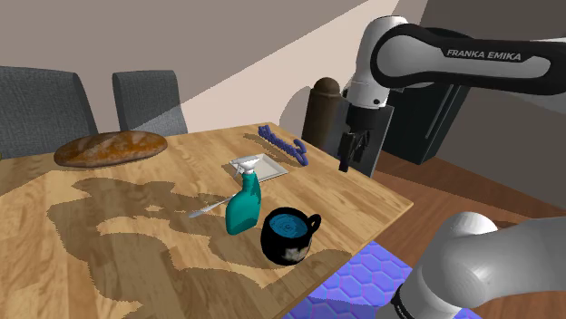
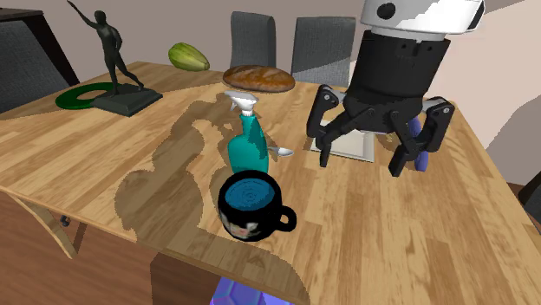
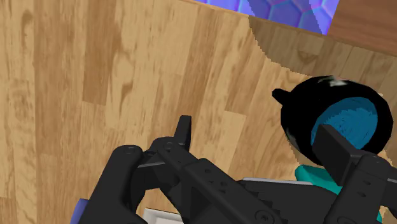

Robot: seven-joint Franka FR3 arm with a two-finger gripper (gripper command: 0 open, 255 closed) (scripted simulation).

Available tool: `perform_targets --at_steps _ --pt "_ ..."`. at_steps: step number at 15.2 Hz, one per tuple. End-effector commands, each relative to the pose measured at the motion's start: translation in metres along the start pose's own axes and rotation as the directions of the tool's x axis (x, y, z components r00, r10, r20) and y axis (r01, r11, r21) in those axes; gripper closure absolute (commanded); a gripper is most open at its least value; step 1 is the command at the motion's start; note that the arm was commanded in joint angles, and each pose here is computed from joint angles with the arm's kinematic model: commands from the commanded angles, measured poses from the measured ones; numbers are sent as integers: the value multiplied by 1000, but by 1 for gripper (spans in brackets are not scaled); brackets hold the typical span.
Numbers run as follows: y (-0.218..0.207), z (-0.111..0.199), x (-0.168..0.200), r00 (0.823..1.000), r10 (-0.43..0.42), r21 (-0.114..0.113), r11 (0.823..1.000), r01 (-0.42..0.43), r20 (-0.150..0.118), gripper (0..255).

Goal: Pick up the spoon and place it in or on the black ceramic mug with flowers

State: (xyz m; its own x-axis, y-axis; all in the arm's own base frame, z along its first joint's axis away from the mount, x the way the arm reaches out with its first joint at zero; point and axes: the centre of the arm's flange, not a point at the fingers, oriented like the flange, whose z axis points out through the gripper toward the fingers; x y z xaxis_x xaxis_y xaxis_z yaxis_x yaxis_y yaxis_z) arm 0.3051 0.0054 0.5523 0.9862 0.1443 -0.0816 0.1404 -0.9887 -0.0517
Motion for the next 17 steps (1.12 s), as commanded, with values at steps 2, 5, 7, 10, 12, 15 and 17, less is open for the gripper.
perform_targets --at_steps 2,5,7,10,12,15,17 --pt "-5 6 11 1000 8 0 1000 -8 2 0" --pt "-20 23 44 999 34 1 999 -34 9 0" --pt "-30 34 67 999 50 2 999 -50 14 0" --pt "-44 52 101 997 75 3 997 -75 21 0" --pt "-52 63 123 995 92 3 996 -92 26 0" --pt "-64 81 158 993 117 4 993 -117 33 0" --pt "-72 93 180 990 134 4 991 -134 38 0"
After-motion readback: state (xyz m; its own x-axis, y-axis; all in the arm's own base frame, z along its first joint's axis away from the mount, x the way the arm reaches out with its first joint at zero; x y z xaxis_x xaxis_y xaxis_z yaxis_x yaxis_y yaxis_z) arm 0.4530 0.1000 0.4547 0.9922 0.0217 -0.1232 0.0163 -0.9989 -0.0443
